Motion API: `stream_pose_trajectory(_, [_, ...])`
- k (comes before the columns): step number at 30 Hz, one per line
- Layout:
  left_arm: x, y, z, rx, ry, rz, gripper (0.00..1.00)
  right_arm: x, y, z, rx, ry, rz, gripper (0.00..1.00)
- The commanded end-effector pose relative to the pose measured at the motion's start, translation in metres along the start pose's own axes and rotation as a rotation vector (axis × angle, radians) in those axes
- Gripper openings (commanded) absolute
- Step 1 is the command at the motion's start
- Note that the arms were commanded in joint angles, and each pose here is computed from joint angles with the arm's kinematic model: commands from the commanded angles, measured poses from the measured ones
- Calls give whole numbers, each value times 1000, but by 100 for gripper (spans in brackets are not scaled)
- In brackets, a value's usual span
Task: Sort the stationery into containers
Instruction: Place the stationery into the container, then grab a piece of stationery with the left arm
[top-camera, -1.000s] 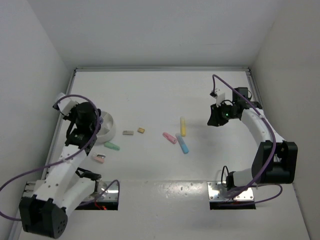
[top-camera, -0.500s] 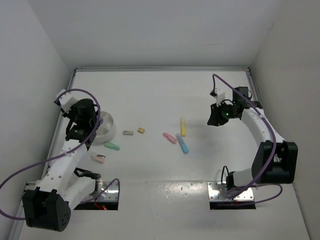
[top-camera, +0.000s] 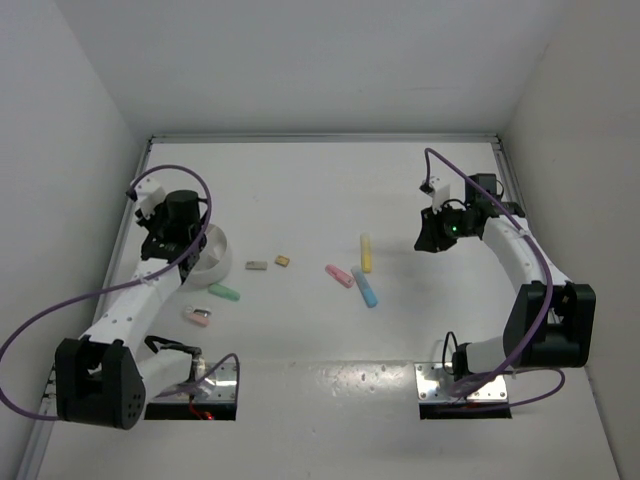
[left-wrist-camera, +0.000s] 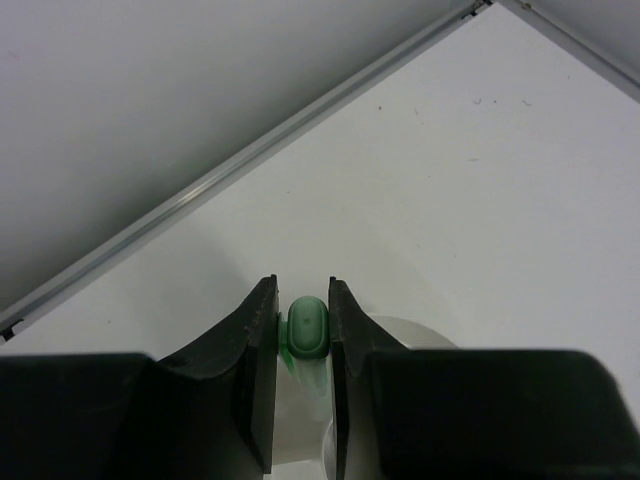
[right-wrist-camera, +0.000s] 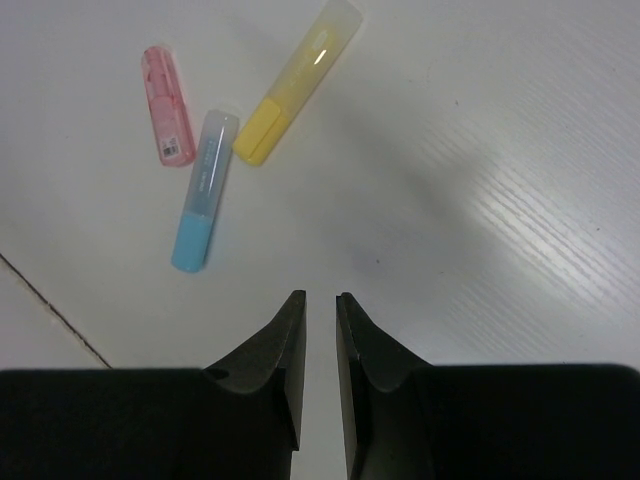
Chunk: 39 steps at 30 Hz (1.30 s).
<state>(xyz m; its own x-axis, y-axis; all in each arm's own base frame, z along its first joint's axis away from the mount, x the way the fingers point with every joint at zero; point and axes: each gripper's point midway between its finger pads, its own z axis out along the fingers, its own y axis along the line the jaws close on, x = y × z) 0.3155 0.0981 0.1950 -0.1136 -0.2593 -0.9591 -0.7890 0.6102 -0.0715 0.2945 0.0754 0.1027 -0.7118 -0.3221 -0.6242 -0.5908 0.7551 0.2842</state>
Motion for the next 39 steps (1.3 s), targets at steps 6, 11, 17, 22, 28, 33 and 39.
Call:
stream_pose_trajectory(6, [22, -4, 13, -20, 51, 48, 15, -22, 1, -12, 5, -65, -55, 19])
stream_pose_trajectory(11, [31, -6, 15, -23, 75, 44, 44, -24, 2, -14, 8, -72, -61, 19])
stream_pose_trajectory(17, [30, -4, 14, -23, 75, 44, 54, -24, 2, -14, 8, -72, -61, 19])
stream_pose_trajectory(22, [-20, -8, -8, 18, -21, -30, 55, -24, 2, -14, 8, -72, -61, 20])
stream_pose_trajectory(28, [-73, -131, -99, 777, 35, -59, 0, -25, 3, -14, 0, -76, -70, 20])
stream_pose_trajectory(33, [12, -218, -175, 1192, 518, 73, 12, -24, 2, -14, 9, -72, -70, 20])
stream_pose_trajectory(39, [111, -244, -241, 1275, 768, 251, 58, -22, 1, -12, 5, -65, -64, 22])
